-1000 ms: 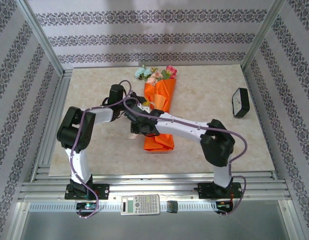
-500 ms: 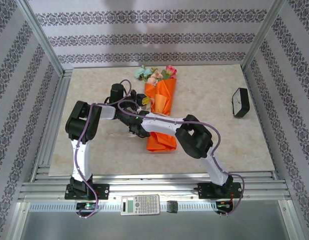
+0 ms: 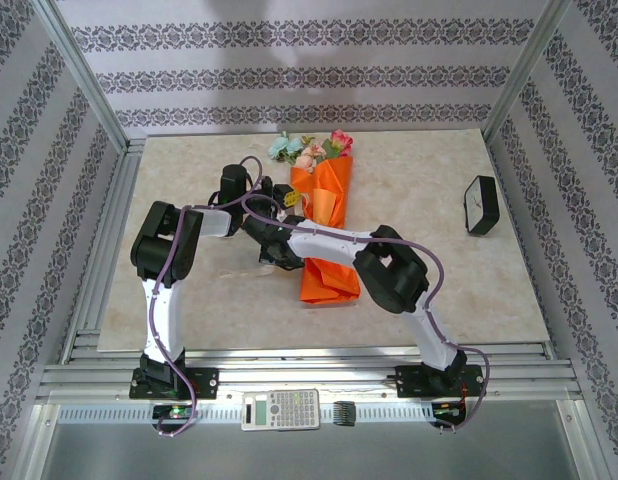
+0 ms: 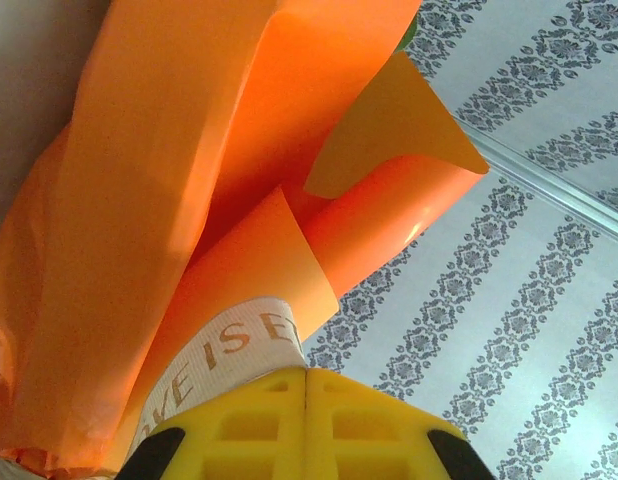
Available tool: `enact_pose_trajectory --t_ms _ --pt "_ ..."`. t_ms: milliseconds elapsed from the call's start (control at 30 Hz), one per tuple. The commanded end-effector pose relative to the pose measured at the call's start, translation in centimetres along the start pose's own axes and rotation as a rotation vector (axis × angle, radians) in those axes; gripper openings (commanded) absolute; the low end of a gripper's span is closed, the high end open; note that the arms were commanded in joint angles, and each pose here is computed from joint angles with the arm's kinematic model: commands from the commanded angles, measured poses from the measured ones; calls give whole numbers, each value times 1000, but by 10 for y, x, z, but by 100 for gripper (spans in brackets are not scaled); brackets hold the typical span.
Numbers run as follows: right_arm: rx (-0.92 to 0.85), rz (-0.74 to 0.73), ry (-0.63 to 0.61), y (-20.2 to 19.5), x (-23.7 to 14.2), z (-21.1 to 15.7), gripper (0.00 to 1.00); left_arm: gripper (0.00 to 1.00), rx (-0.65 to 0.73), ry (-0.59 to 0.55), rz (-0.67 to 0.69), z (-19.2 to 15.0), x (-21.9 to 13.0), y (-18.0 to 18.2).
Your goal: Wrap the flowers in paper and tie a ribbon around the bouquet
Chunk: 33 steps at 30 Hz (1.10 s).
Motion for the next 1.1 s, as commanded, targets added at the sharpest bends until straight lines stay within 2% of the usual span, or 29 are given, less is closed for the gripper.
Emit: enact_pose_trajectory --t_ms 0,100,333,533,733,1067 --pt "-91 231 -41 37 -66 17 0 0 33 10 -25 5 -2 -4" --pt "-188 356 -23 54 -104 16 0 0 37 10 -27 4 -2 -6" --pt "-376 630 103 75 -157 -6 0 0 48 8 -24 4 0 -8" --pt "-460 772 166 63 -190 -21 0 0 51 11 -16 0 2 -7" --pt "-406 785 143 18 -215 -13 0 0 54 7 -18 -3 4 -6" --pt "-150 684 125 -112 -224 48 0 0 61 -3 -6 -10 2 -9"
Point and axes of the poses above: each hand's point on the last joint's axis, 136 mm out from that joint toward the fingers, its own x axis out along the fingers, its own y axis along the line the jaws close on, z = x × y, the point moved 7 cm from there along -x, back along the fingers, and after that the axes turned 3 degrees about x, right-handed, at the moved point
